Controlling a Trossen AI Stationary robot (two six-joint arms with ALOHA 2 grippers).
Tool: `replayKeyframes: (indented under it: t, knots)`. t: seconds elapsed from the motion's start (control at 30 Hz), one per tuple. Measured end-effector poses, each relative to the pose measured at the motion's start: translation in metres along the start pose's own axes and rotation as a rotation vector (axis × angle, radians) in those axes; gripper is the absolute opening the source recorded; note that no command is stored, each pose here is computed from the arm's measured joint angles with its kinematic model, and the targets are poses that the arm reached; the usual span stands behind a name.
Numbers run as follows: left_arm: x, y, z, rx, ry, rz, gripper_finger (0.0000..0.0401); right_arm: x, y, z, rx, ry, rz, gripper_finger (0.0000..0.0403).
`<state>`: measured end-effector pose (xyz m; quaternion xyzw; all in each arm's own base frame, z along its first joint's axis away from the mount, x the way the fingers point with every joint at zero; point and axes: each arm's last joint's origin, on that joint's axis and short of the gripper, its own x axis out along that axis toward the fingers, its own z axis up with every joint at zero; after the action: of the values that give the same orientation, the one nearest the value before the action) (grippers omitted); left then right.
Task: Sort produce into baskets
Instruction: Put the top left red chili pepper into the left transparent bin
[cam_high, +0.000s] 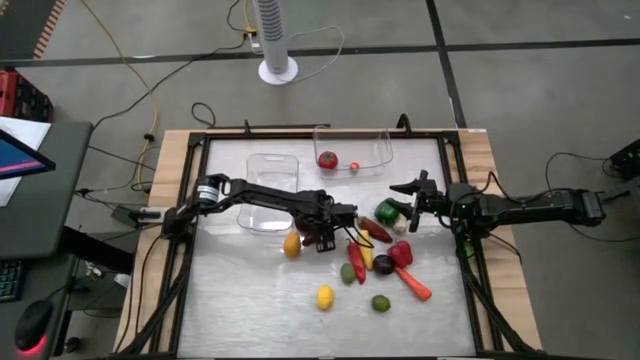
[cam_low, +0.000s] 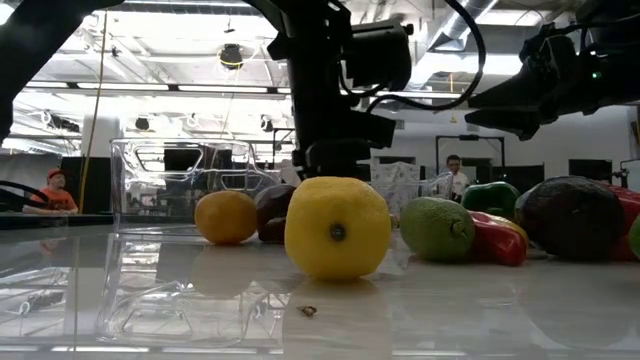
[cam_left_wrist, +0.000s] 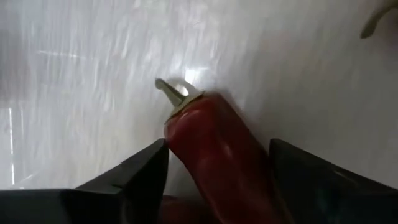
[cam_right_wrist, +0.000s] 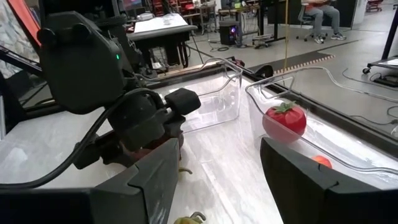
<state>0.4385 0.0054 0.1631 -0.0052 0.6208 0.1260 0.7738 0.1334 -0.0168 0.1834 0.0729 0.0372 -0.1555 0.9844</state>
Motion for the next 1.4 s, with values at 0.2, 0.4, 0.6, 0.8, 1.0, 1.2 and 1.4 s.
replayKeyframes:
  t: [0.2, 0.4, 0.6, 0.8, 1.0, 1.2, 1.4]
  knots:
    - [0.000, -0.003, 0.003, 0.003, -0.022, -0.091, 0.0170, 0.000, 0.000, 0.000, -0.004, 0.001, 0.000, 0.0254]
    - [-0.001, -0.006, 0.007, 0.012, -0.058, -0.137, 0.0117, 0.000, 0.000, 0.000, -0.006, 0.000, -0.005, 0.0254]
    - [-0.007, -0.006, 0.012, 0.028, -0.082, -0.140, 0.0119, 0.000, 0.000, 0.000, -0.007, 0.000, -0.007, 0.0254]
    - [-0.060, 0.002, 0.026, 0.032, -0.173, -0.118, 0.0122, 0.000, 0.000, 0.000, -0.008, 0.002, -0.007, 0.0254]
    - [-0.139, 0.017, 0.008, -0.004, -0.264, 0.157, 0.0123, 0.000, 0.000, -0.001, -0.010, 0.012, -0.009, 0.0254]
    - [-0.166, 0.044, -0.038, -0.176, -0.116, 0.405, 0.0123, 0.000, 0.000, -0.001, -0.010, 0.013, -0.009, 0.0254]
    - [-0.147, 0.047, -0.066, -0.197, -0.033, 0.462, 0.0174, 0.000, 0.000, -0.001, -0.003, 0.004, -0.008, 0.0254]
